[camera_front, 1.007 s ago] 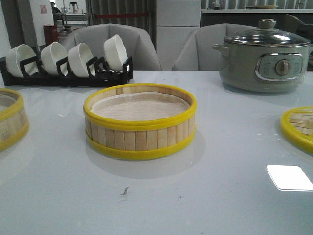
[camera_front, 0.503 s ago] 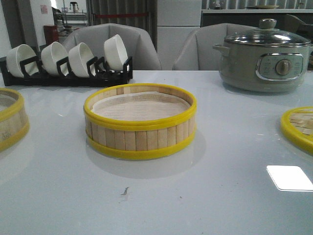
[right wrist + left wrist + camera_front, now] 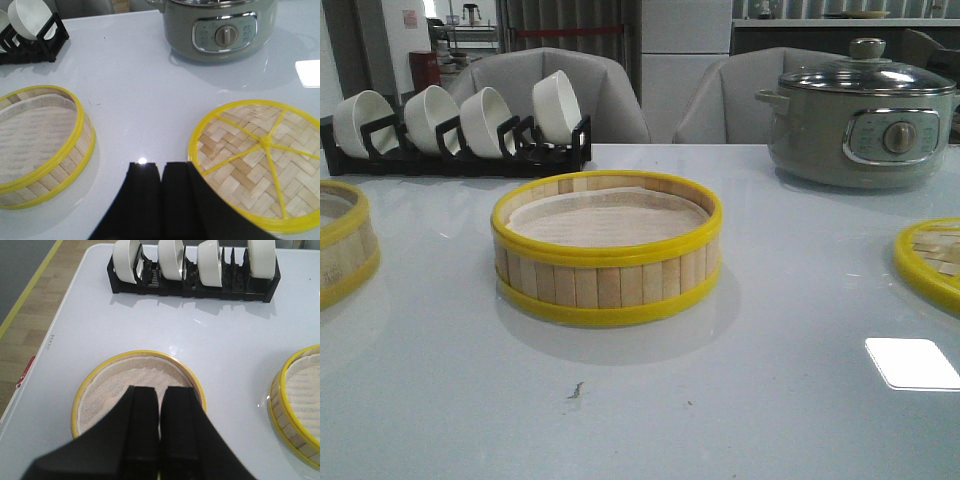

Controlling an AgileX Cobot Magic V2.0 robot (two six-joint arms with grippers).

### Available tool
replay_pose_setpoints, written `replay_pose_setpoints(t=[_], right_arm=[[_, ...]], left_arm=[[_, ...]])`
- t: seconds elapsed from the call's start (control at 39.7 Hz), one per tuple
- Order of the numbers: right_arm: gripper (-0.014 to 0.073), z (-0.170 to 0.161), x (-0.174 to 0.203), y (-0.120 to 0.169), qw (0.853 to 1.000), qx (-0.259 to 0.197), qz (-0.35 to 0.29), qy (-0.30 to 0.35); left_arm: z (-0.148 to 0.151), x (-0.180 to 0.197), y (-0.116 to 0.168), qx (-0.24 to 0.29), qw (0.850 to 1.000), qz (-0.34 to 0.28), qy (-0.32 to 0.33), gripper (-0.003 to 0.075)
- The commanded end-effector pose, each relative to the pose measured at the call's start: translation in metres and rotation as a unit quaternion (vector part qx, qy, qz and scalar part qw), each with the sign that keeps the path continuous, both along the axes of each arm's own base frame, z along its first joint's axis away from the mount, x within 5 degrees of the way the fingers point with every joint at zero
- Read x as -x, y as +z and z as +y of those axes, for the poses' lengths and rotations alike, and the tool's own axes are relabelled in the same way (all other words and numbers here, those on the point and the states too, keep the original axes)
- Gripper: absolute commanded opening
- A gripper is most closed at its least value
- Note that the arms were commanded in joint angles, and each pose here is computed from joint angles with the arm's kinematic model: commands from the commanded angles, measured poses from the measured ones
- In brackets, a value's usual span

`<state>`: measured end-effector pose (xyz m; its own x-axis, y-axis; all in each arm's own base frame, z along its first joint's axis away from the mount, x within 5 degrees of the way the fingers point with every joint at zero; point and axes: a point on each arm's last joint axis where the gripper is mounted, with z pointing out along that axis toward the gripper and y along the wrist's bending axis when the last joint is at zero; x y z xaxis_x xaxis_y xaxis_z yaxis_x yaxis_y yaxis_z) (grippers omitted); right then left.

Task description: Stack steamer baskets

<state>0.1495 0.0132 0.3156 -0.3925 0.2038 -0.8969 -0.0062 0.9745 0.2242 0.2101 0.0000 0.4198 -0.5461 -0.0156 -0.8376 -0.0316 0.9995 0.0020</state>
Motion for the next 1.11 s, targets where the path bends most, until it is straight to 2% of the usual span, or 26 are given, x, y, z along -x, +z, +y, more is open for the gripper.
replay_pose_setpoints(t=[0.0, 0.33, 0.38, 0.43, 0.5, 0.58, 0.75, 0.93, 1.01, 1.08], right_arm=[[0.0052, 0.0, -0.002, 0.021, 0.998, -0.015, -0.063, -0.005], [0.0074, -0.001, -0.004, 0.028, 0.995, 0.0, -0.104, -0.006], [0.0127, -0.001, -0.004, 0.028, 0.995, 0.005, -0.104, -0.005], [0.0218, -0.001, -0.004, 0.028, 0.994, 0.013, -0.104, -0.004], [0.0412, -0.002, -0.004, 0.027, 0.995, 0.019, -0.102, -0.003], [0.0491, -0.002, -0.004, 0.028, 0.994, 0.024, -0.103, -0.003], [0.0442, -0.002, -0.004, 0.029, 0.994, 0.023, -0.111, -0.003], [0.0442, -0.002, -0.004, 0.03, 0.993, 0.023, -0.116, -0.003], [0.0442, -0.002, -0.004, 0.03, 0.993, 0.023, -0.117, -0.004], [0.0442, -0.002, -0.004, 0.03, 0.993, 0.023, -0.117, -0.004]], left_arm=[[0.0, 0.001, 0.017, 0.003, 0.999, -0.049, -0.002, 0.0102], [-0.001, 0.002, 0.013, -0.015, 0.999, -0.026, -0.015, 0.0102], [-0.001, 0.002, 0.012, -0.012, 1.0, -0.024, -0.016, 0.0102], [-0.002, 0.002, 0.012, -0.008, 1.0, -0.024, -0.016, 0.0102], [-0.002, 0.002, 0.012, -0.002, 1.0, -0.024, -0.018, 0.0102], [-0.003, 0.002, 0.012, 0.002, 1.0, -0.024, -0.019, 0.0102], [-0.004, -0.002, 0.009, 0.008, 1.0, -0.016, -0.021, 0.0102], [-0.005, -0.01, 0.006, 0.014, 1.0, -0.015, -0.022, 0.0106], [-0.005, -0.013, 0.003, 0.012, 1.0, -0.009, -0.022, 0.0143], [-0.005, -0.02, -0.002, 0.005, 1.0, 0.002, -0.026, 0.023]])
